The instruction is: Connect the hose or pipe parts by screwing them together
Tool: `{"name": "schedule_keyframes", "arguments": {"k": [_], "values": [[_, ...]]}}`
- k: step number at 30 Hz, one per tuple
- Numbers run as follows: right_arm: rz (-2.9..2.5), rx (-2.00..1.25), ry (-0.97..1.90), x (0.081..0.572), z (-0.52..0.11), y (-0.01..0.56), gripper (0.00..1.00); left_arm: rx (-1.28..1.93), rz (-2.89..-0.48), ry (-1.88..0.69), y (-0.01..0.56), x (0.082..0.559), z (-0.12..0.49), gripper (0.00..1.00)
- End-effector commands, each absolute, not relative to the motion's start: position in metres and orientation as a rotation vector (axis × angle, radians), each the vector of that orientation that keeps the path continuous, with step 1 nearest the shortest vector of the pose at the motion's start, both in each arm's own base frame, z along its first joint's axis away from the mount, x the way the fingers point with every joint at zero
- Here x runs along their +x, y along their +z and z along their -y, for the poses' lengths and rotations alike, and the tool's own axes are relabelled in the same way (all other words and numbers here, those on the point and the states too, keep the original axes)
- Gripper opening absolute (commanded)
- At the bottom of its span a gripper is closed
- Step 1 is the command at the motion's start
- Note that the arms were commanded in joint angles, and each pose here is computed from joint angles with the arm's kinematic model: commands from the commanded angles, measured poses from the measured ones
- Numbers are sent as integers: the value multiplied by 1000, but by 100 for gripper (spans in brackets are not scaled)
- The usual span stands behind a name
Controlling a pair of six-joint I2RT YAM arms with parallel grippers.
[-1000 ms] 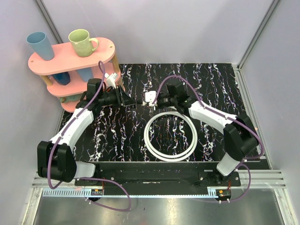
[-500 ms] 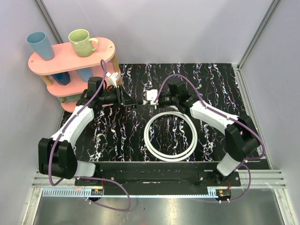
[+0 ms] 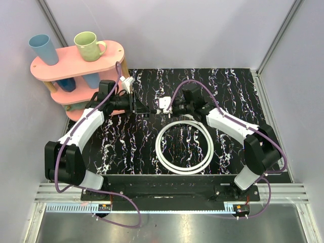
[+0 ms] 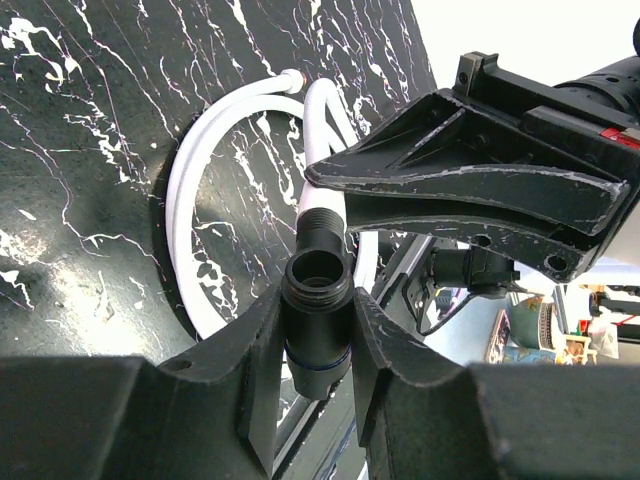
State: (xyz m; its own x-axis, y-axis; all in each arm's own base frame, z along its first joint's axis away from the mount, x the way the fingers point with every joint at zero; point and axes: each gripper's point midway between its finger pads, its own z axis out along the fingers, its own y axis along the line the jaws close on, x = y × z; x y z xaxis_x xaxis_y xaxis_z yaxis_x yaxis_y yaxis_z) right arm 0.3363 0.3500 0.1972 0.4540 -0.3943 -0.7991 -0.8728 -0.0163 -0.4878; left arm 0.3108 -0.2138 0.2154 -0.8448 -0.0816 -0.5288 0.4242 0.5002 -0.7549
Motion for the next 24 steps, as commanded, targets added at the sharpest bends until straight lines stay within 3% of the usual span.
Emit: {"name": "schedule_keyframes", "arguments": {"k": [1, 24], "values": [[-910, -1520, 550, 332, -368, 280, 0, 368, -2204, -1315, 222, 310, 224, 0], [-923, -1623, 780, 300, -364, 261, 0, 931, -1792, -1308, 215, 274, 251, 0]]}}
